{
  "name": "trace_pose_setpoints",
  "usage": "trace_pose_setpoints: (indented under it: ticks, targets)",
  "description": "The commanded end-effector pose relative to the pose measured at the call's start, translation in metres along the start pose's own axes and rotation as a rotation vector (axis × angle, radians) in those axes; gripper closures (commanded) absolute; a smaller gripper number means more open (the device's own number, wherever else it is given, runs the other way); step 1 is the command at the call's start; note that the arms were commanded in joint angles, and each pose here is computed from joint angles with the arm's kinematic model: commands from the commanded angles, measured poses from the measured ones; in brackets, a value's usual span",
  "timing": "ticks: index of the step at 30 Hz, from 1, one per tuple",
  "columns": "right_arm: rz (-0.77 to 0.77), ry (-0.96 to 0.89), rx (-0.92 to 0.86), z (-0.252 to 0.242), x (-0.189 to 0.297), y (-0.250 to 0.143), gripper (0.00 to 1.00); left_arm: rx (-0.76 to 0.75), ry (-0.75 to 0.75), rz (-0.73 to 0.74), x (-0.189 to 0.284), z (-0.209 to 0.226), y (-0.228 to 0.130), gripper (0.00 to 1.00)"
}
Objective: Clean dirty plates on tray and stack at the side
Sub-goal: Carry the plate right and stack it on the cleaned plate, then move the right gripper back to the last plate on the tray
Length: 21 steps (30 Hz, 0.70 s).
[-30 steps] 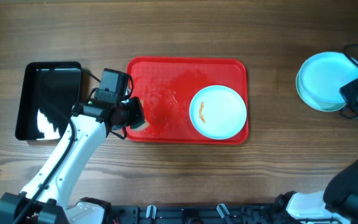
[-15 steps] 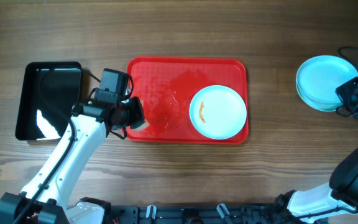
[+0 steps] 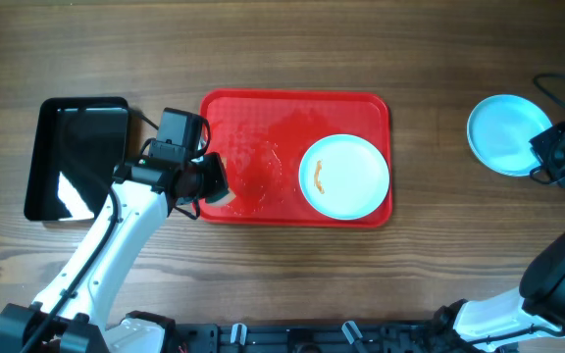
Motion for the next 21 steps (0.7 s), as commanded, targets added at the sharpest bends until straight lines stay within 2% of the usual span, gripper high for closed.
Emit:
trace_pose_setpoints:
  ticks: [1,3,5,8,11,14,19,21]
  targets:
    - [0.023,0.199,0.003,0.033,0.026,0.001,0.36,-0.004,-0.014,-0.003,0.001,-0.003,0.004,0.95]
    - [0.054,0.373,0.018,0.06,0.05,-0.002,0.28,-0.004,-0.014,-0.003,0.001,-0.003,0.004,0.95]
    - [0.107,0.549,0.039,0.085,0.077,-0.012,0.25,-0.004,-0.015,-0.006,0.001,-0.003,0.004,0.95]
    - [0.249,0.841,0.095,0.122,0.126,-0.039,0.24,-0.004,-0.018,-0.011,0.001,-0.004,0.005,0.96]
    - [0.344,0.961,0.162,0.142,0.154,-0.067,0.24,-0.005,-0.019,-0.013,0.001,-0.004,0.006,0.96]
    - [0.36,0.951,0.329,0.161,0.158,-0.103,0.24,-0.005,-0.019,-0.012,0.001,-0.004,0.006,0.96]
    - [0.297,0.642,0.572,0.172,0.129,-0.164,0.2,-0.004,-0.015,-0.005,0.001,-0.003,0.004,0.96]
    - [0.281,0.576,0.687,0.182,0.126,-0.196,0.16,-0.003,-0.012,0.001,0.001,-0.002,0.003,0.96]
Point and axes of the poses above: each gripper's point midway between its finger pads, its own x axis back along the fingers, its own z axis along the line the jaws close on, y = z × x, the point moved 1 cm from there along x, back along the fingers, and after that the axes turned 4 degrees about -x, right-handed, at the moved point
